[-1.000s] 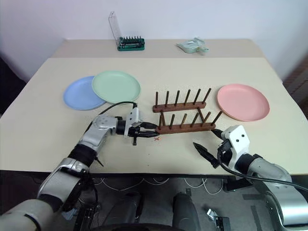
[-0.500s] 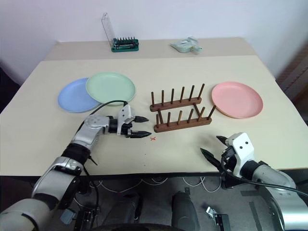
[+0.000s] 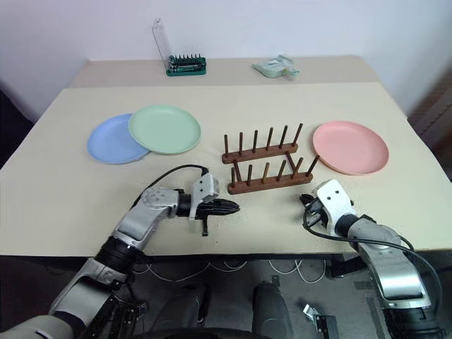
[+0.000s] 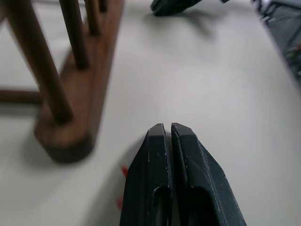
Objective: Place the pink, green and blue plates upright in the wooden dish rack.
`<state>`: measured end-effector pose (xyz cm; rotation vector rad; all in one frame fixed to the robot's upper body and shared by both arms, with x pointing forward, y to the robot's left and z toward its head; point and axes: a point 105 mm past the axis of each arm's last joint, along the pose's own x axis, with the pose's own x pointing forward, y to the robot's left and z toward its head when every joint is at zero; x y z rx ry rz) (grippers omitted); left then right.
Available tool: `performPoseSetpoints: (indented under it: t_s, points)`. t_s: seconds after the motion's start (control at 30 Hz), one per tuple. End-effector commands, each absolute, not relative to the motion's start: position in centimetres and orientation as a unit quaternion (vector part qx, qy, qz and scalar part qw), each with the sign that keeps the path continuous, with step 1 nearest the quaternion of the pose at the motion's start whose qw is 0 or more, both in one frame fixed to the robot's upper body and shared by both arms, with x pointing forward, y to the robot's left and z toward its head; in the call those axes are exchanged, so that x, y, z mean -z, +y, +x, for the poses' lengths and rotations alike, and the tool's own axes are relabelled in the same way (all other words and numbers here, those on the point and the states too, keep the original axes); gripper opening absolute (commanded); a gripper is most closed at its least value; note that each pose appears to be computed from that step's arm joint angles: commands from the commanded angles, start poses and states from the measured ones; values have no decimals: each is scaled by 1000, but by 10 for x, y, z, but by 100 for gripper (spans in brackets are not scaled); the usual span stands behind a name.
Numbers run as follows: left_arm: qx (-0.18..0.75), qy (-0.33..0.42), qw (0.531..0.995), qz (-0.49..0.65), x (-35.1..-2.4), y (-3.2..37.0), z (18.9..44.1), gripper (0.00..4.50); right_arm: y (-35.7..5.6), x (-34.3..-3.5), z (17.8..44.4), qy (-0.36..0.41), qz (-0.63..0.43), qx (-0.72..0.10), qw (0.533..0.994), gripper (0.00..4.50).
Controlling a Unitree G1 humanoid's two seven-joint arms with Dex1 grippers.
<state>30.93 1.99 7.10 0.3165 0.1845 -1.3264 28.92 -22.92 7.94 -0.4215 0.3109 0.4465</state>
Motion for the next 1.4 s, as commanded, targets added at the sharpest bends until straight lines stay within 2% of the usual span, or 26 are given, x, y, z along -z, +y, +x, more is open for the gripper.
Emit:
performPoseSetpoints:
  t_s: [0.03,0.2,0.33,0.67,1.0,1.1,1.17,1.27,1.33,1.4]
  points:
    - [570,71,804,154,-72,22,322,20,-238,-76,300,161,-237,-187,940,7]
    - [543,61,823,154,-73,24,329,20,-239,-79,313,155,-243,-171,942,7]
    - [471,53,867,153,-74,35,354,20,-237,-85,330,140,-253,-164,943,7]
    - [424,47,889,165,-73,37,375,20,-232,-94,356,114,-259,-148,948,7]
    - [417,45,893,162,-72,41,379,20,-235,-94,357,108,-258,-139,950,7]
    - [446,41,882,146,-74,37,370,20,-236,-98,349,103,-267,-150,946,7]
    - [489,30,862,130,-79,32,354,20,-238,-109,337,93,-260,-174,945,7]
    - [531,19,840,112,-86,33,336,20,-257,-131,323,85,-258,-164,948,91]
    - [551,15,829,94,-92,35,326,20,-268,-141,316,89,-267,-160,946,177]
    - [565,8,821,77,-101,38,320,20,-282,-150,313,97,-294,-144,940,285]
